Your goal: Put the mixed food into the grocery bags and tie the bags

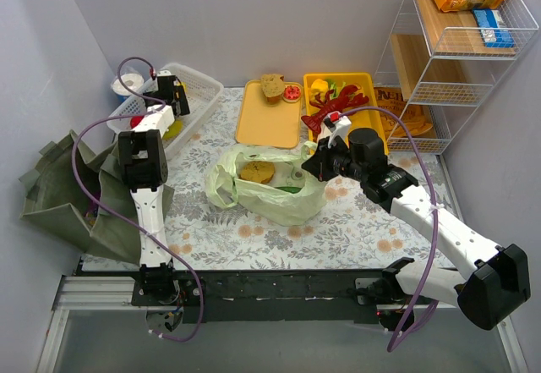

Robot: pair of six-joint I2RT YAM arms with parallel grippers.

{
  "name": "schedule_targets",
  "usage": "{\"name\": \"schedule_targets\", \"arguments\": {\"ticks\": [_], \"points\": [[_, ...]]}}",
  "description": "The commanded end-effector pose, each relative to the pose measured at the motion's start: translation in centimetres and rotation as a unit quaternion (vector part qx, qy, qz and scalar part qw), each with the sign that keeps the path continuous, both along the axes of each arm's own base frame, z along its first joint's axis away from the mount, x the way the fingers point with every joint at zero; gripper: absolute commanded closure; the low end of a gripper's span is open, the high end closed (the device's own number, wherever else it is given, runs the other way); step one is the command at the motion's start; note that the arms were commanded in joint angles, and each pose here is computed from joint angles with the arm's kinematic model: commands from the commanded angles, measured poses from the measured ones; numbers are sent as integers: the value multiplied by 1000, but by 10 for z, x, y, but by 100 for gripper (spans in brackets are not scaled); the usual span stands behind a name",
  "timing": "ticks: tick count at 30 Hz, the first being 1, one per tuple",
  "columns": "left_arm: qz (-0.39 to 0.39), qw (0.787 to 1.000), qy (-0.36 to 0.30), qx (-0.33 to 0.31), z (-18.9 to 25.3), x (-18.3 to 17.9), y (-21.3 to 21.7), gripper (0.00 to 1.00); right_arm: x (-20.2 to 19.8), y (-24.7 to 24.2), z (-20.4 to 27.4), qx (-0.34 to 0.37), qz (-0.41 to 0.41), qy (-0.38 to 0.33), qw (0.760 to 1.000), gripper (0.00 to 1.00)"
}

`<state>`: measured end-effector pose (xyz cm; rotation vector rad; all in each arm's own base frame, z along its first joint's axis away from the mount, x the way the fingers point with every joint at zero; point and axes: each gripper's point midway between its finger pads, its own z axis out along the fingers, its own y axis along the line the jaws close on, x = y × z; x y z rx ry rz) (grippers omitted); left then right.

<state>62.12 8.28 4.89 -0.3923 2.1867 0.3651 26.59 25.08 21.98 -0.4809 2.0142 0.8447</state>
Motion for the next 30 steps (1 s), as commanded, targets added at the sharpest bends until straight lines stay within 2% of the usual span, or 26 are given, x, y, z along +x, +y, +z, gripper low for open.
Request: {"name": "schedule_targets", "arguments": {"ticks": [1,2,5,6,7,9,10,13,14,15,16,17,19,20,21,22,23,24,25,26,27,29,30], "points": [[-9,1000,-11,-2,20,2,-1,19,4,2,13,11,-2,-12,1000,99],[-11,1000,-15,-7,23,3,-3,26,4,2,14,11,-3,-13,1000,99],[-18,999,-32,-16,41,3,-7,35,4,0,12,6,-5,-12,1000,99],[-21,999,-37,-21,45,3,-9,41,5,0,13,7,-7,-13,1000,99],[-36,997,-54,-34,62,4,-16,45,4,0,11,6,-6,-11,1000,99],[-58,995,-59,-57,68,0,-28,51,4,0,10,6,-5,-10,1000,99],[-79,991,-82,-69,93,-1,-38,52,4,1,9,5,-4,-9,1000,99],[-113,986,-100,-76,111,-14,-60,53,4,2,9,8,1,-10,1000,99],[-149,977,-127,-86,143,-21,-87,52,4,3,8,7,2,-9,1000,99],[-163,975,-120,-96,137,-34,-98,52,4,3,8,7,3,-10,1000,99],[-189,967,-138,-102,152,-38,-120,52,3,3,7,6,3,-11,1000,99],[-210,958,-164,-105,186,-51,-134,52,4,2,7,5,1,-13,1000,99],[-258,944,-168,-119,202,-75,-174,52,6,1,7,3,-1,-16,1000,99],[-275,935,-191,-118,230,-91,-187,52,8,1,8,2,-5,-19,1000,99],[-291,931,-186,-121,229,-107,-201,53,9,1,8,1,-5,-20,1000,99],[-319,921,-189,-124,236,-123,-225,53,9,1,9,1,-5,-21,1000,99],[-353,902,-210,-135,263,-148,-243,53,10,0,11,2,-8,-24,1000,99],[-375,894,-195,-148,250,-166,-258,53,11,1,11,0,-8,-25,1000,99],[-412,873,-195,-174,254,-190,-286,53,12,1,12,1,-9,-27,1000,99],[-459,841,-207,-199,271,-221,-304,53,13,1,13,1,-12,-29,1000,99],[-492,818,-205,-217,272,-240,-320,53,13,0,12,-2,-12,-28,1000,99],[-552,779,-166,-247,249,-288,-356,52,14,-1,15,-2,-16,-31,999,99],[-586,751,-154,-261,249,-317,-373,52,14,-1,15,-2,-17,-32,999,99]]}}
